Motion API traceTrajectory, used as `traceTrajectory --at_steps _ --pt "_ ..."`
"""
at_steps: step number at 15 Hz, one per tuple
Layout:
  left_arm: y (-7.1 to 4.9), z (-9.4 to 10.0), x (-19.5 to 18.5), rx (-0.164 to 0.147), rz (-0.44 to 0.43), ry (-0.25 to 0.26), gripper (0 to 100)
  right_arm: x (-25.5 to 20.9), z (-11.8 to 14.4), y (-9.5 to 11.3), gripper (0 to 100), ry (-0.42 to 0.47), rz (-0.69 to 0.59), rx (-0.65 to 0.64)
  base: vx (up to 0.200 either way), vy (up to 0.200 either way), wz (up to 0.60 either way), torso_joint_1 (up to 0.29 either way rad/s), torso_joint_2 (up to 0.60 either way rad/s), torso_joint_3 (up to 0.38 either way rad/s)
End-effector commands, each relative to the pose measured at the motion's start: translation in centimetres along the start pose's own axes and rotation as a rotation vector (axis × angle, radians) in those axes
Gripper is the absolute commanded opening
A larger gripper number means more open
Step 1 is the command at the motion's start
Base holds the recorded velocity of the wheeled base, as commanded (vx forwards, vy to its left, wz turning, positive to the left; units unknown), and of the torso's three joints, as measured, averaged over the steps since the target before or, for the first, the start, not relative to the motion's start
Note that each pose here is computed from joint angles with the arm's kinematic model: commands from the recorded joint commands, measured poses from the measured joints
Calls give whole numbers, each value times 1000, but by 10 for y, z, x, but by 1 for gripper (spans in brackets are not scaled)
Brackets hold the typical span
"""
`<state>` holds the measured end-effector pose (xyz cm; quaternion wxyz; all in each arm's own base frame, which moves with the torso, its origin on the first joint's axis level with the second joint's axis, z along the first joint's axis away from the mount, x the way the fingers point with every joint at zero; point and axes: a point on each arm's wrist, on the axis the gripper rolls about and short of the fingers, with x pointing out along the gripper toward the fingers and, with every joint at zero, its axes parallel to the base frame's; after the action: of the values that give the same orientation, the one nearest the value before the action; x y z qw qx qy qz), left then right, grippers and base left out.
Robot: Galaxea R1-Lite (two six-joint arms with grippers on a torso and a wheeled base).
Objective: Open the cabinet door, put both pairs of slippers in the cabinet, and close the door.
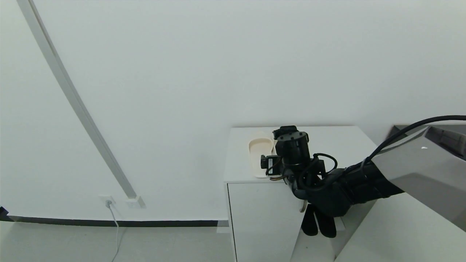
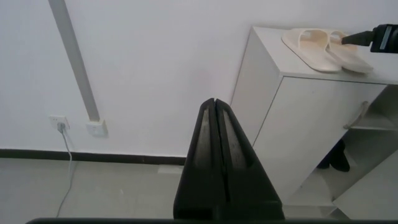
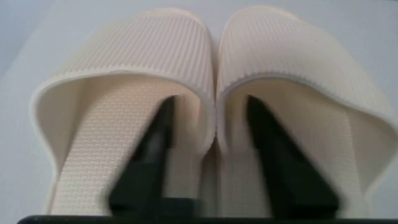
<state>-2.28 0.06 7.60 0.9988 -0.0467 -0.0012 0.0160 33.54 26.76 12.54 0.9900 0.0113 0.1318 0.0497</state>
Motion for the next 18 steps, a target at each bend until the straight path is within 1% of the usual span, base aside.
traceTrajectory --at_steps 1,2,3,5,12,15,18 --pt "0 0 0 -2 0 1 0 3 -5 0 100 9 -3 -4 200 0 0 12 7 2" --pt "0 0 0 -2 0 1 0 2 -7 1 100 14 -1 -8 200 0 0 2 2 2" --pt "0 0 0 -2 2 2 0 6 -15 2 100 29 1 -15 200 0 0 7 2 2" --pt "0 0 0 -5 3 -1 0 18 -30 6 100 17 6 -11 0 0 0 0 0 0" --pt "0 0 0 -5 3 1 0 47 -37 11 100 -21 -8 11 0 0 0 0 0 0" --pt "0 0 0 -5 3 1 0 58 -40 8 100 -25 -21 3 0 0 0 0 0 0" --pt "0 0 0 -3 3 1 0 59 -38 9 100 -42 -18 -1 0 0 0 0 0 0"
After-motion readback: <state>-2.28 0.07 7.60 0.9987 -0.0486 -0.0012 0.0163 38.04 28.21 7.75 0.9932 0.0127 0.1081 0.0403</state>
